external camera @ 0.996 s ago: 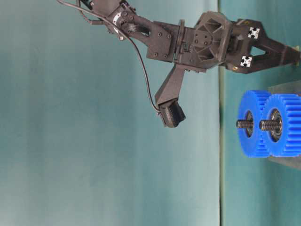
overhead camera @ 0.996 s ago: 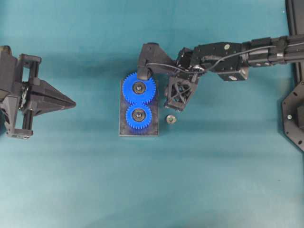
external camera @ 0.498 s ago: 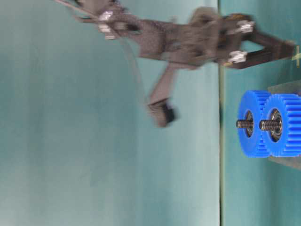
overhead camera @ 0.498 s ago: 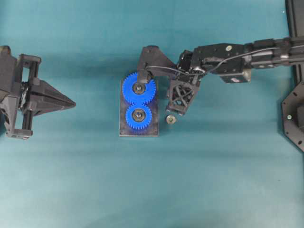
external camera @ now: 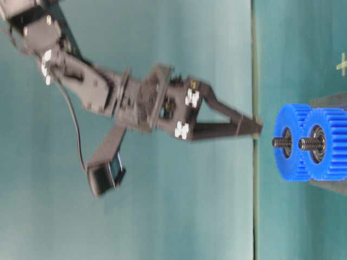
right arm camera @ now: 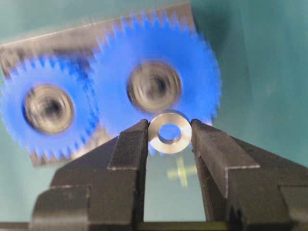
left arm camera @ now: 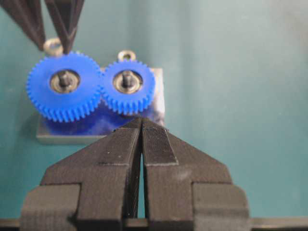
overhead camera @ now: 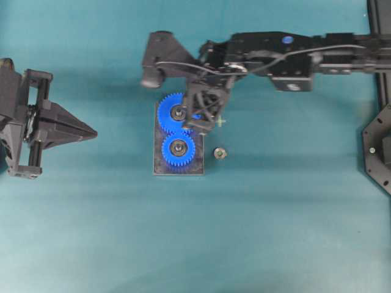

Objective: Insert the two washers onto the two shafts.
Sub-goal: 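Lift the washer and carry it over the upper blue gear's shaft, then lower the washer onto the upper gear shaft and release it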

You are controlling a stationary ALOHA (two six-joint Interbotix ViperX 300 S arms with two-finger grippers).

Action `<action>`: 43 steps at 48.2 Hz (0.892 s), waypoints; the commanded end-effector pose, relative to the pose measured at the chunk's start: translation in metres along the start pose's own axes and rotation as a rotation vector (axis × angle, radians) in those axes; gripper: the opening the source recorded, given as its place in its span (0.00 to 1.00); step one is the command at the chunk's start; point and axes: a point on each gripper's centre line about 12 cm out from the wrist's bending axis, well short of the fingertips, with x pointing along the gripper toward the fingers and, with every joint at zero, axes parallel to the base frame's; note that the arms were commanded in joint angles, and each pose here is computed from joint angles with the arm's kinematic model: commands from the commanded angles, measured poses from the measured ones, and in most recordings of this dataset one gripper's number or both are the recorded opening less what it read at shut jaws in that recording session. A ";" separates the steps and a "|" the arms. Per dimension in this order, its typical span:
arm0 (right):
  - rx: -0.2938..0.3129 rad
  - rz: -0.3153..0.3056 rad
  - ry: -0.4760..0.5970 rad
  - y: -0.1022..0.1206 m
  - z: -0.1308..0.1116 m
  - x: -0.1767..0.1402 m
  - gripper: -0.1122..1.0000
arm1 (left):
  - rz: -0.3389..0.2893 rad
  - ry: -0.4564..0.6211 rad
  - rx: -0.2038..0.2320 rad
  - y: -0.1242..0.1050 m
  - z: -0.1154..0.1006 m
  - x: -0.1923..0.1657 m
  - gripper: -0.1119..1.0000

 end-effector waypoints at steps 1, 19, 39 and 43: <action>-0.027 0.005 -0.033 0.006 0.015 -0.012 0.37 | -0.002 -0.015 0.002 0.000 0.004 -0.001 0.10; -0.072 0.015 0.018 0.018 0.021 0.000 0.37 | -0.001 -0.008 0.002 0.000 0.000 0.000 0.10; -0.053 -0.003 0.026 0.005 0.021 0.007 0.37 | -0.002 -0.023 0.001 0.000 0.003 -0.004 0.10; -0.053 -0.004 0.026 0.004 0.021 0.006 0.37 | -0.002 -0.026 0.001 0.000 0.003 -0.004 0.10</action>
